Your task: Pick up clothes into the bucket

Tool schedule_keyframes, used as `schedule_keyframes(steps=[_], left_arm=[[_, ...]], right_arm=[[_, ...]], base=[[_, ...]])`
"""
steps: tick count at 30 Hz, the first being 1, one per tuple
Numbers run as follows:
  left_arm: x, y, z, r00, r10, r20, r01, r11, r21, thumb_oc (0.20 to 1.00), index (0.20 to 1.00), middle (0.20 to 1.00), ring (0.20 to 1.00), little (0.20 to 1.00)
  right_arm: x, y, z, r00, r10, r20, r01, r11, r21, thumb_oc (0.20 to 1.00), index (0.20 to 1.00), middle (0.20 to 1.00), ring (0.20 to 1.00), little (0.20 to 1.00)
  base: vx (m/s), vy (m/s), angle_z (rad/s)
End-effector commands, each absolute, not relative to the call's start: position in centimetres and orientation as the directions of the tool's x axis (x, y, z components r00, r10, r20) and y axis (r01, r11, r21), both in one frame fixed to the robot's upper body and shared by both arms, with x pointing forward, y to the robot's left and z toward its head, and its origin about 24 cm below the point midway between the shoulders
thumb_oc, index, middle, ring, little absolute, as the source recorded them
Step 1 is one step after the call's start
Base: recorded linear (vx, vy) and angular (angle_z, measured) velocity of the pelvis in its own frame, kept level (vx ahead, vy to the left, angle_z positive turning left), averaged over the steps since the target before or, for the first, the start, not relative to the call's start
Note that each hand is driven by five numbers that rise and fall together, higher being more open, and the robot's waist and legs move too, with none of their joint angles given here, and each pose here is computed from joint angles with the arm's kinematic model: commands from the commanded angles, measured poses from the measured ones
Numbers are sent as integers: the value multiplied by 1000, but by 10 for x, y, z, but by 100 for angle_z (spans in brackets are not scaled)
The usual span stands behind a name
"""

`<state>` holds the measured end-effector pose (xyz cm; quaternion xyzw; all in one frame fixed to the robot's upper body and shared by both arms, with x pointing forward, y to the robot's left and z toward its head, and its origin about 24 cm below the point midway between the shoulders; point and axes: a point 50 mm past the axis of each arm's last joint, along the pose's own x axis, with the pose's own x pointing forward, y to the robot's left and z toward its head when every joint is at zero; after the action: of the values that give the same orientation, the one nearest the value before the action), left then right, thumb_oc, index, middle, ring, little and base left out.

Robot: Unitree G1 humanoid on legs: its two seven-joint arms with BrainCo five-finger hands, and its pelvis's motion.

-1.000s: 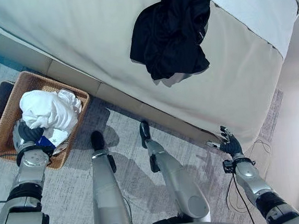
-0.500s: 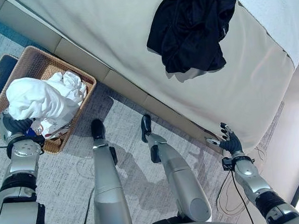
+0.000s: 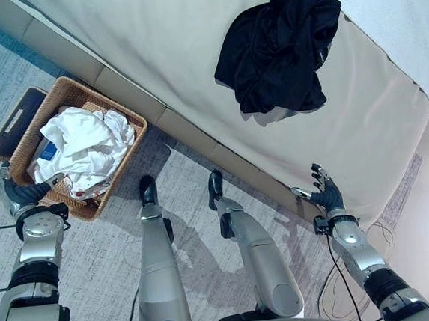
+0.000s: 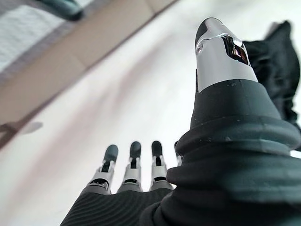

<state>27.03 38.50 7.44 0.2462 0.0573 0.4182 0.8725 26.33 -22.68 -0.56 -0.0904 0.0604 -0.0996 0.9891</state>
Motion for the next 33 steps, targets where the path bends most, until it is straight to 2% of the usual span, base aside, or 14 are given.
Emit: schedule_keyframes(steps=[1,3,5,7,10,13,14,19,20,23,25,29,33], left_arm=[[271,370,73,656,736,167,-713,533,455,1000,1000,1000,1000,1000],[275,346,74,691,690,216,-716,613,334,1000,1000,1000,1000,1000],[276,328,66,726,665,176,-687,714,139,1000,1000,1000,1000,1000],[278,314,58,762,631,144,-643,765,48,1000,1000,1000,1000,1000],[281,274,43,845,526,98,-521,850,-72,1000,1000,1000,1000,1000],[274,247,28,921,384,62,-380,923,-65,1000,1000,1000,1000,1000],[269,238,15,943,332,12,-331,943,-42,1000,1000,1000,1000,1000],[255,223,-9,968,238,-81,-238,971,14,1000,1000,1000,1000,1000],[248,217,-24,968,205,-147,-201,979,41,1000,1000,1000,1000,1000],[242,206,-36,971,138,-195,-117,987,114,1000,1000,1000,1000,1000],[238,202,-44,967,113,-229,-74,982,172,1000,1000,1000,1000,1000],[229,196,-56,954,90,-288,-40,984,175,1000,1000,1000,1000,1000],[222,189,-64,943,64,-326,-8,985,170,1000,1000,1000,1000,1000]], right_arm=[[271,-258,46,943,-296,150,328,903,-278,1000,1000,1000,1000,1000],[275,-263,68,917,-303,260,379,863,-333,1000,1000,1000,1000,1000],[278,-270,95,877,-299,376,440,815,-377,1000,1000,1000,1000,1000],[282,-273,118,832,-294,471,493,781,-384,1000,1000,1000,1000,1000],[290,-274,141,776,-305,552,554,748,-366,1000,1000,1000,1000,1000],[301,-282,170,728,-296,618,613,685,-393,1000,1000,1000,1000,1000],[306,-288,184,707,-282,649,645,632,-428,1000,1000,1000,1000,1000],[316,-303,207,675,-297,676,700,547,-459,1000,1000,1000,1000,1000],[323,-315,221,644,-345,683,740,506,-443,1000,1000,1000,1000,1000],[331,-331,235,625,-403,668,772,445,-453,1000,1000,1000,1000,1000],[338,-339,239,624,-442,644,779,418,-467,1000,1000,1000,1000,1000],[347,-358,236,639,-550,538,767,397,-504,1000,1000,1000,1000,1000],[343,-385,219,652,-657,379,705,340,-622,1000,1000,1000,1000,1000]], base=[[16,-33,22],[23,-33,20],[13,-23,25],[8,-19,24],[12,-57,28],[-8,-50,12],[-8,-9,15],[8,-71,7],[-4,-64,9],[-23,-118,19],[-6,-93,16],[-28,-98,22],[-27,-87,15]])
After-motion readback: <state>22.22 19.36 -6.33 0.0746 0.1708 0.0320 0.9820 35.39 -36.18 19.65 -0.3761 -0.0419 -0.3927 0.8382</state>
